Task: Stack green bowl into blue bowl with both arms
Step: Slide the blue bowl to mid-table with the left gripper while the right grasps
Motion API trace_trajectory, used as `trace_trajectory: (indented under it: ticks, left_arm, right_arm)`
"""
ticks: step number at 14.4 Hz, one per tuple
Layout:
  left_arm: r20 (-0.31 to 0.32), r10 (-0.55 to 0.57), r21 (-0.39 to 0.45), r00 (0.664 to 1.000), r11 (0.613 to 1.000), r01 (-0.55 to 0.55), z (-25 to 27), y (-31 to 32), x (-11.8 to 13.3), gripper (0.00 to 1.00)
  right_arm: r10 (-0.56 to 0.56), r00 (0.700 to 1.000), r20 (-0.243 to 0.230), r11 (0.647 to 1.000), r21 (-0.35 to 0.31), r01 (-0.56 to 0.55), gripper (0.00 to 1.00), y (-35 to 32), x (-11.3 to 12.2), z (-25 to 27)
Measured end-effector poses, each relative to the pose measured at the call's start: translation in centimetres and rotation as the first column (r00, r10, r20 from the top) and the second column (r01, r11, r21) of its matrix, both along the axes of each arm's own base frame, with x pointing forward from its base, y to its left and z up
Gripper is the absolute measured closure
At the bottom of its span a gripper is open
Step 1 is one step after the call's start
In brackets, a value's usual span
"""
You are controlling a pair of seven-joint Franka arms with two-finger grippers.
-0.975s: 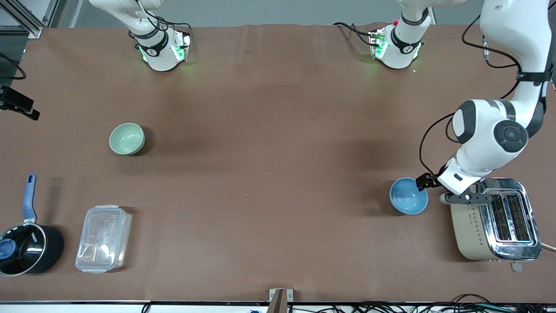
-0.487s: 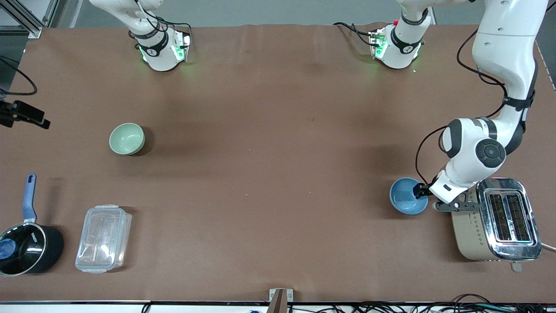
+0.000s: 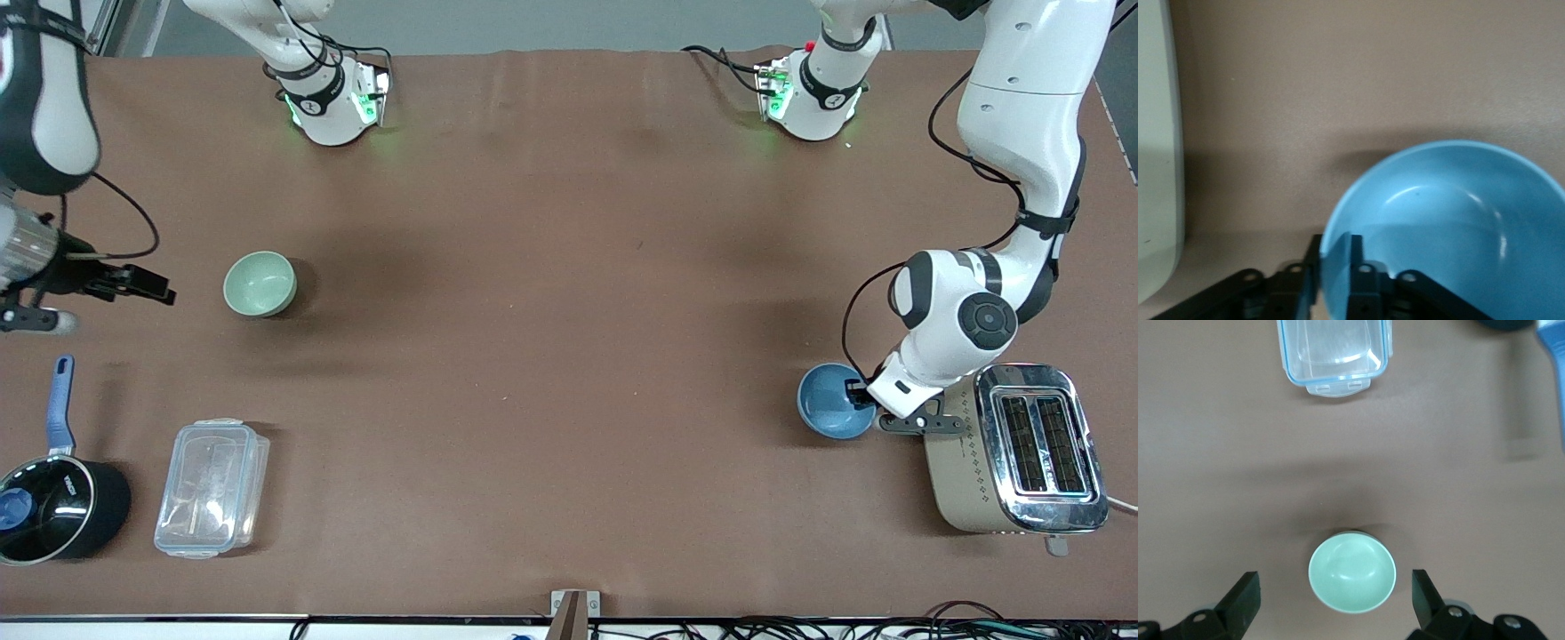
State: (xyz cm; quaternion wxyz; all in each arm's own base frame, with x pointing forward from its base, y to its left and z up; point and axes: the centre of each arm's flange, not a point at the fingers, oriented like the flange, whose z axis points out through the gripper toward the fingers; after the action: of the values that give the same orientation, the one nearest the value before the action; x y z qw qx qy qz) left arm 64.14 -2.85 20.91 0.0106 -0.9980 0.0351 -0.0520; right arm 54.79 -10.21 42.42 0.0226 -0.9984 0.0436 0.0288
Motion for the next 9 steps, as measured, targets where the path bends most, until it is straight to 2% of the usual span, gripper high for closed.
trace_trajectory:
  ticks: [1,3,5,9]
  left_arm:
    - [0.009,-0.006,-0.004,1.0,1.0,0.006,0.5,-0.4,0.2,0.93]
    - [0.028,-0.02,-0.023,0.999,1.0,0.021,1.9,-2.5,0.5,0.94]
    - [0.013,0.003,-0.065,1.0,0.998,-0.002,2.2,-6.6,0.1,0.94]
    - [-0.024,0.079,-0.161,0.997,0.984,-0.082,4.5,-16.7,-1.3,0.94]
  right_arm:
    - [-0.001,1.0,-0.002,1.0,0.0,0.001,0.0,-0.2,-0.6,-1.7]
    - [0.001,1.0,0.001,1.0,-0.002,-0.001,0.0,-0.8,-1.8,-4.7]
    - [-0.002,1.0,0.003,1.0,-0.004,0.002,0.0,-1.6,-3.3,-7.7]
    - [-0.008,0.999,-0.037,1.0,0.0,0.008,0.0,-3.1,-5.0,-12.4]
